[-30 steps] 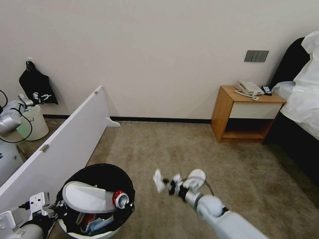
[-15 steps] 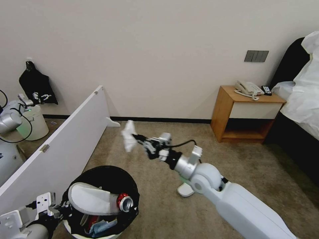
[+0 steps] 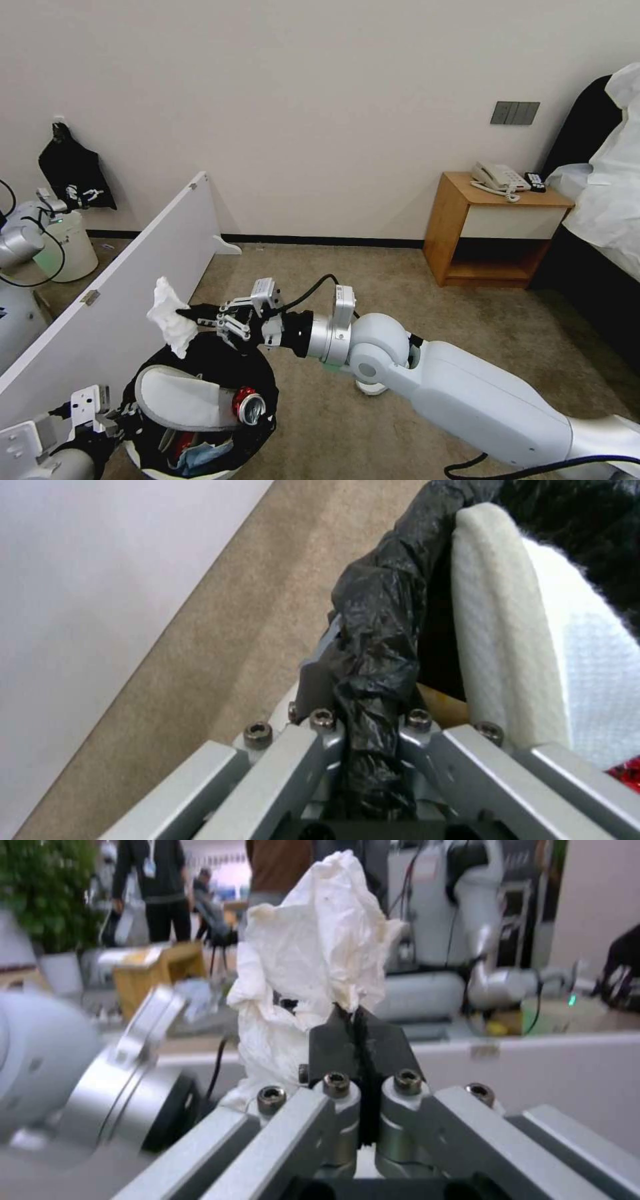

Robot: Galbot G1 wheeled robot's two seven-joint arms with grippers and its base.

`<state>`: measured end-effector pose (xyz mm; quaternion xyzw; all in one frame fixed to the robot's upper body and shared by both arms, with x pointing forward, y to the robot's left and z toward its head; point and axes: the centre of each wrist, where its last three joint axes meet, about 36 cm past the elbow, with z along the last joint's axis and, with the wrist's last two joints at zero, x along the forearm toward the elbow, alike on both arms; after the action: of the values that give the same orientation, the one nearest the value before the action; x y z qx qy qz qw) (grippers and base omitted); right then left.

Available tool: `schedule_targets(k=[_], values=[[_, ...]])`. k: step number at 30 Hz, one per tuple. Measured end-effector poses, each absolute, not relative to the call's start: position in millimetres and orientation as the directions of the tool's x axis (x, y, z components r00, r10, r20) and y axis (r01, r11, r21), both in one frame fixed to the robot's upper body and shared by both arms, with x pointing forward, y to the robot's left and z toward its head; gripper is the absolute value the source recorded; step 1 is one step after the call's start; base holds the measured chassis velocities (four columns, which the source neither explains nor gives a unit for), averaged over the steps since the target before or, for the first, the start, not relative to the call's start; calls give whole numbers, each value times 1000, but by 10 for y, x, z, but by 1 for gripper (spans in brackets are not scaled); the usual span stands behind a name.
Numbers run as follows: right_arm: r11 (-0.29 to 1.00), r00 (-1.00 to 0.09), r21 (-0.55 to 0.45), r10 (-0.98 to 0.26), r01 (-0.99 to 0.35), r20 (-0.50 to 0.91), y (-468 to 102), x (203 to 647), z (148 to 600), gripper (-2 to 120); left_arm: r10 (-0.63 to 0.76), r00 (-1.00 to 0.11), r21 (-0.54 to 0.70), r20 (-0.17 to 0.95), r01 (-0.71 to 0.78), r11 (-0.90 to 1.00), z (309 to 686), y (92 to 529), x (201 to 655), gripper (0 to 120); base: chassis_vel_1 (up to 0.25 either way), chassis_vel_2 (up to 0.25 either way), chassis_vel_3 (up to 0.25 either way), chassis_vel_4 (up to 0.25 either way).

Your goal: Pick up the trash bin, then pick up the garbage from the floor and place it into the trash bin.

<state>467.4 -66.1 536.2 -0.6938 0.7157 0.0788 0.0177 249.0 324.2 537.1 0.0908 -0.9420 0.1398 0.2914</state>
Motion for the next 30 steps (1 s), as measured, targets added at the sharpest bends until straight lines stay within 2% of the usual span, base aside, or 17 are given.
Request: schedule_targets(k=[5,7,21,23,26,28,30], values=[[24,-32,100,-996,-995,-79,-724,4645,5320,0,-92,-816,-210,571,-254,944,5378,3248,2494,2,0,0,0,0],[49,-51,112,-999,-992,-16,-855,4622,5207,0,-92,-817,-212,569,-254,944,5382,3244,2492,2,0,0,0,0],[97,-86,142,-993,-985,81,-975,4549,4949,1,-86,-825,-218,559,-246,944,5419,3217,2489,2,0,0,0,0],[109,-95,157,-991,-981,95,-946,4531,4882,13,-82,-826,-223,558,-244,944,5427,3206,2486,2,0,0,0,0],[113,-97,163,-990,-980,104,-916,4525,4857,18,-78,-826,-227,558,-242,943,5430,3195,2485,2,0,0,0,0],[114,-96,169,-989,-979,113,-881,4523,4823,30,-71,-826,-234,560,-239,942,5432,3182,2482,2,0,0,0,0],[114,-95,170,-989,-979,116,-870,4526,4815,35,-68,-825,-237,561,-238,942,5434,3179,2481,2,0,0,0,0]])
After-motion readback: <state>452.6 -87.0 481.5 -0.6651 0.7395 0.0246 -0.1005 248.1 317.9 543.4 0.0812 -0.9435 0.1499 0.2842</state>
